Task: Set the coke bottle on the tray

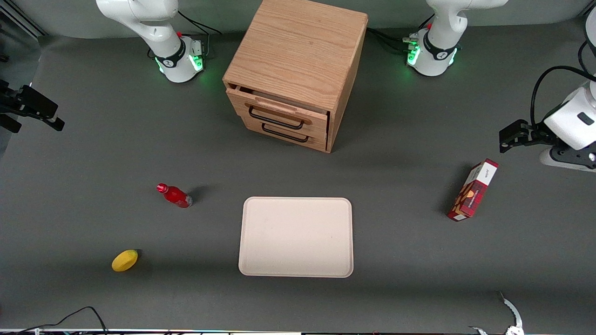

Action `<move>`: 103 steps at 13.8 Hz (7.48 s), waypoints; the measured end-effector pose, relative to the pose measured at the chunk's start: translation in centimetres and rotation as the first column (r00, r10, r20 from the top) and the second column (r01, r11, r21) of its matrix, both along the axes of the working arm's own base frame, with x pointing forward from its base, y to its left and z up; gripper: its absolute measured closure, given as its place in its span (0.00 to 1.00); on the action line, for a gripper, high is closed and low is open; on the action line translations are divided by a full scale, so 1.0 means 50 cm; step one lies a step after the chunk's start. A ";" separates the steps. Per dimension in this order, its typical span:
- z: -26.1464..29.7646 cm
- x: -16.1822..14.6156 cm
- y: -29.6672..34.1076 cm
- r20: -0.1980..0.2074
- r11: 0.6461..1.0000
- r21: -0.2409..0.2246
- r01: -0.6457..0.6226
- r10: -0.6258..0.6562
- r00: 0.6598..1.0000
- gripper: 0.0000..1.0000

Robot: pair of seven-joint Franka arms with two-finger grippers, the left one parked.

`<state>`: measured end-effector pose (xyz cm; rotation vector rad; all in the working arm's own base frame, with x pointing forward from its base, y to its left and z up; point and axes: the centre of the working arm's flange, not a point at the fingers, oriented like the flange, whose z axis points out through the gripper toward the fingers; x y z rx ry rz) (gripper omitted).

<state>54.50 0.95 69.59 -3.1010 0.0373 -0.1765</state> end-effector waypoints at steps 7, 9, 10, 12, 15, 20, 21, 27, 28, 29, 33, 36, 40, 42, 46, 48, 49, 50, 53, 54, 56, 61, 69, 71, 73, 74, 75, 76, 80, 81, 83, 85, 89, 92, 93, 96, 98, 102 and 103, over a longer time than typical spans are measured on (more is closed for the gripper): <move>-0.084 0.052 0.024 -0.069 1.000 0.004 -0.022 0.022 0.997 0.00; -0.113 0.074 0.038 -0.074 1.000 0.006 -0.031 0.031 0.997 0.00; -0.127 0.086 0.043 -0.073 0.999 0.007 -0.033 0.034 0.997 0.00; -0.161 0.113 0.049 -0.071 0.999 0.010 -0.034 0.035 0.997 0.00; -0.236 0.153 0.074 -0.045 1.000 0.020 -0.015 0.015 0.999 0.00; -0.383 0.162 0.116 -0.023 0.999 0.030 -0.012 0.013 1.000 0.01; -0.411 0.159 0.118 -0.019 0.999 0.030 -0.012 0.012 1.000 0.01; -0.554 0.134 0.117 0.030 1.000 0.031 -0.005 0.004 1.000 0.03; -0.576 0.127 0.118 0.037 1.000 0.031 -0.005 0.004 0.999 0.03; -0.595 0.120 0.123 0.042 0.999 0.032 -0.009 0.007 0.999 0.03; -0.661 0.090 0.137 0.056 0.999 0.034 -0.019 0.017 0.998 0.03; -0.694 0.070 0.145 0.056 0.999 0.033 -0.026 0.024 0.998 0.03; -0.727 0.045 0.143 0.043 0.999 0.027 -0.028 0.027 0.999 0.04; -0.737 0.037 0.139 0.033 0.999 0.014 -0.037 0.036 0.999 0.04; -0.748 0.026 0.127 0.025 0.999 -0.006 -0.045 0.045 0.999 0.06; -0.749 0.021 0.126 0.022 0.999 -0.010 -0.047 0.047 0.999 0.10; -0.749 0.020 0.125 0.022 0.999 -0.010 -0.046 0.047 0.999 0.10; -0.749 0.020 0.123 0.022 0.999 -0.010 -0.045 0.045 0.999 0.15; -0.751 0.019 0.120 0.020 0.999 -0.011 -0.043 0.043 0.999 0.28; -0.752 0.018 0.120 0.019 0.999 -0.011 -0.042 0.043 0.999 0.28; -0.751 0.016 0.119 0.019 0.999 -0.012 -0.042 0.042 0.999 0.40; -0.746 0.012 0.118 0.022 0.999 -0.013 -0.041 0.041 0.999 0.70; -0.744 0.012 0.118 0.023 0.999 -0.013 -0.041 0.041 0.999 0.70; -0.733 0.012 0.118 0.034 0.999 -0.019 -0.046 0.046 0.998 0.70; -0.712 0.015 0.119 0.037 0.998 -0.033 -0.056 0.058 0.998 0.70; -0.695 0.018 0.118 0.028 0.997 -0.041 -0.060 0.061 0.998 0.70; -0.672 0.025 0.118 0.018 0.997 -0.051 -0.064 0.065 0.998 0.70; -0.642 0.034 0.118 0.006 0.996 -0.058 -0.065 0.066 0.998 0.70; -0.490 0.071 0.116 -0.037 0.996 -0.073 -0.053 0.050 0.998 0.70; -0.450 0.078 0.115 -0.044 0.996 -0.075 -0.048 0.045 0.998 0.70; -0.370 0.086 0.114 -0.053 0.996 -0.079 -0.040 0.036 0.998 0.70; -0.289 0.086 0.113 -0.059 0.996 -0.081 -0.035 0.030 0.998 0.70; -0.184 0.085 0.114 -0.056 0.997 -0.078 -0.019 0.015 0.998 0.70; -0.196 0.110 0.147 -0.058 0.998 -0.068 0.001 -0.005 0.998 0.70; -0.207 0.121 0.176 -0.062 0.998 -0.063 0.008 -0.011 0.998 0.70; -0.241 0.149 0.287 -0.071 0.998 -0.046 0.030 -0.033 0.997 0.70; -0.268 0.163 0.368 -0.078 0.998 -0.036 0.045 -0.047 0.996 0.70; -0.324 0.194 0.479 -0.087 0.998 -0.018 0.053 -0.055 0.995 0.70; -0.338 0.203 0.496 -0.082 0.998 -0.011 0.058 -0.058 0.995 0.70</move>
